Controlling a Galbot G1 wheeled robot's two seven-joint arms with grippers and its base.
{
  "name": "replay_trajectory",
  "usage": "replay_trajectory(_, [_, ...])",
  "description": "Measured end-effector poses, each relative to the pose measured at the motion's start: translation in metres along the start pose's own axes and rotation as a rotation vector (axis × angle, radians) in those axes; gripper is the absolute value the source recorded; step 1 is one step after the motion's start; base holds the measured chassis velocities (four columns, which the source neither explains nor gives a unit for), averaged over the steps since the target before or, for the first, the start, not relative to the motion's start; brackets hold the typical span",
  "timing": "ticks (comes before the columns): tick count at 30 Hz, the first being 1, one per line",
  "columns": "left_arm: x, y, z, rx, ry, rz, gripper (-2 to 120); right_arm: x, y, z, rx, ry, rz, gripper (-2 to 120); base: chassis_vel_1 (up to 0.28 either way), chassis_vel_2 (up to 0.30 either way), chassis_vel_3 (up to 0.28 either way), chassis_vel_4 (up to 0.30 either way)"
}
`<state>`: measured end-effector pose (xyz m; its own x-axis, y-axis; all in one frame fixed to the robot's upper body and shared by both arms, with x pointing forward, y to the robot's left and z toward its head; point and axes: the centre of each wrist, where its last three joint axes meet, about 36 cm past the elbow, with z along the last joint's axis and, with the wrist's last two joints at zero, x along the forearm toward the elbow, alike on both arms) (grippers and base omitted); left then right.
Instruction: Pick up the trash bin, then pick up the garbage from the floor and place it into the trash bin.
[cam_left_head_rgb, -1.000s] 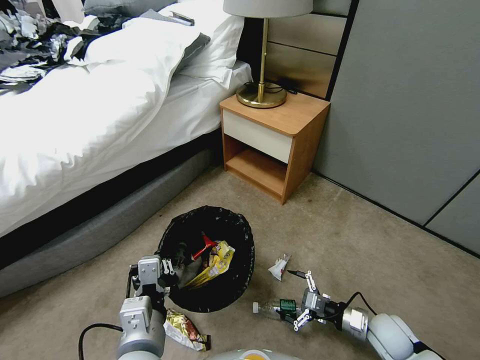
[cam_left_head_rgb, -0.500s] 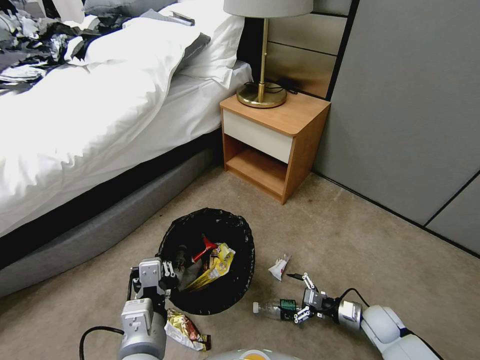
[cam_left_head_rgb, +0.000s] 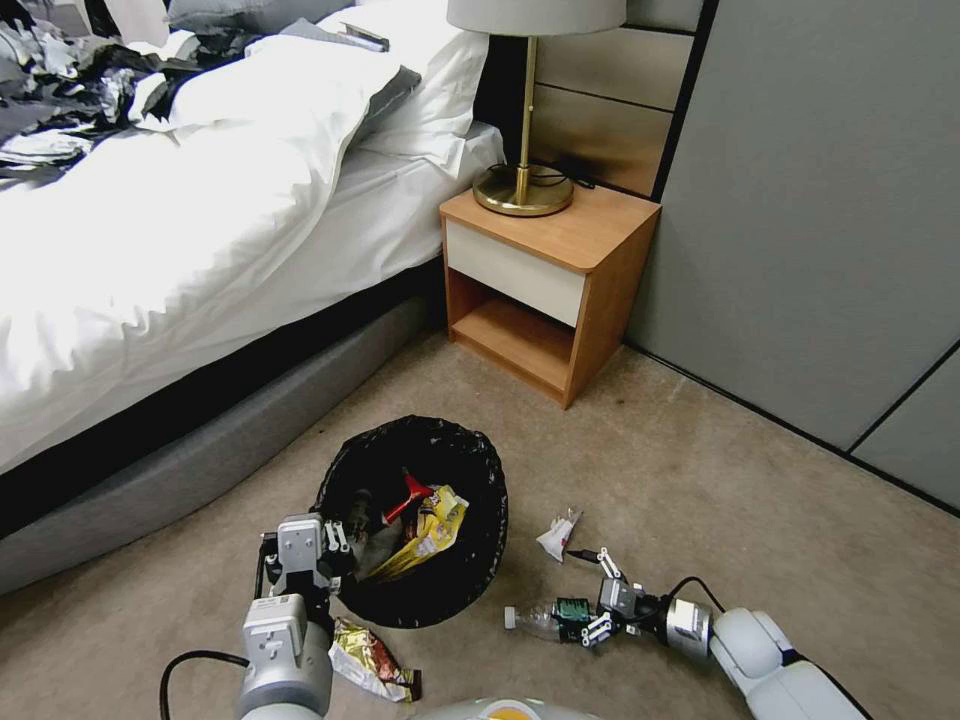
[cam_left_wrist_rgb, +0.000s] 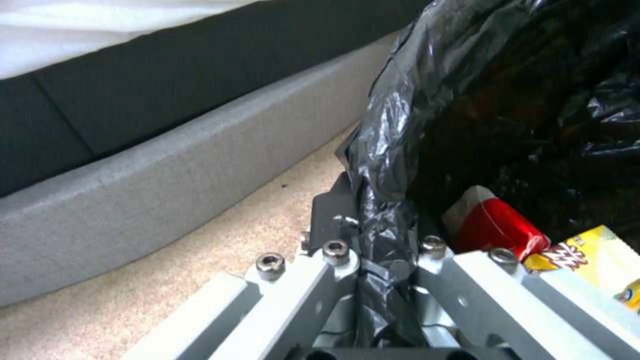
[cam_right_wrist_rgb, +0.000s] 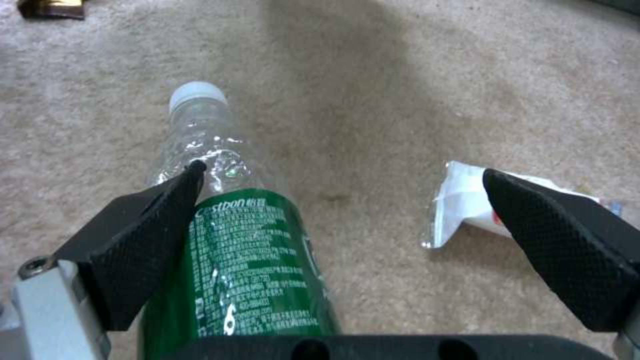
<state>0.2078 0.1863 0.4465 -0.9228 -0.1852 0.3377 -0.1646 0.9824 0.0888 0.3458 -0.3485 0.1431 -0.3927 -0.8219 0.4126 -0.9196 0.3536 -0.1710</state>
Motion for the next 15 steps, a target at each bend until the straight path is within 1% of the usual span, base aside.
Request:
replay_trajectory(6, [-0.0013,-0.0004,-0.0003,-0.001,0.001,0.001,1,0.0034,0.0085,0.0056,-0.007,0.026,-0.027,100,0.0,0.0,0.0,0.0])
replay_trajectory(15, [-0.0021,-0.001,-0.0008,-0.001,0.002,0.003,1,0.007,0.0097,0.0054,-0.009,0.026,-0.054,100,0.0,0.0,0.0,0.0])
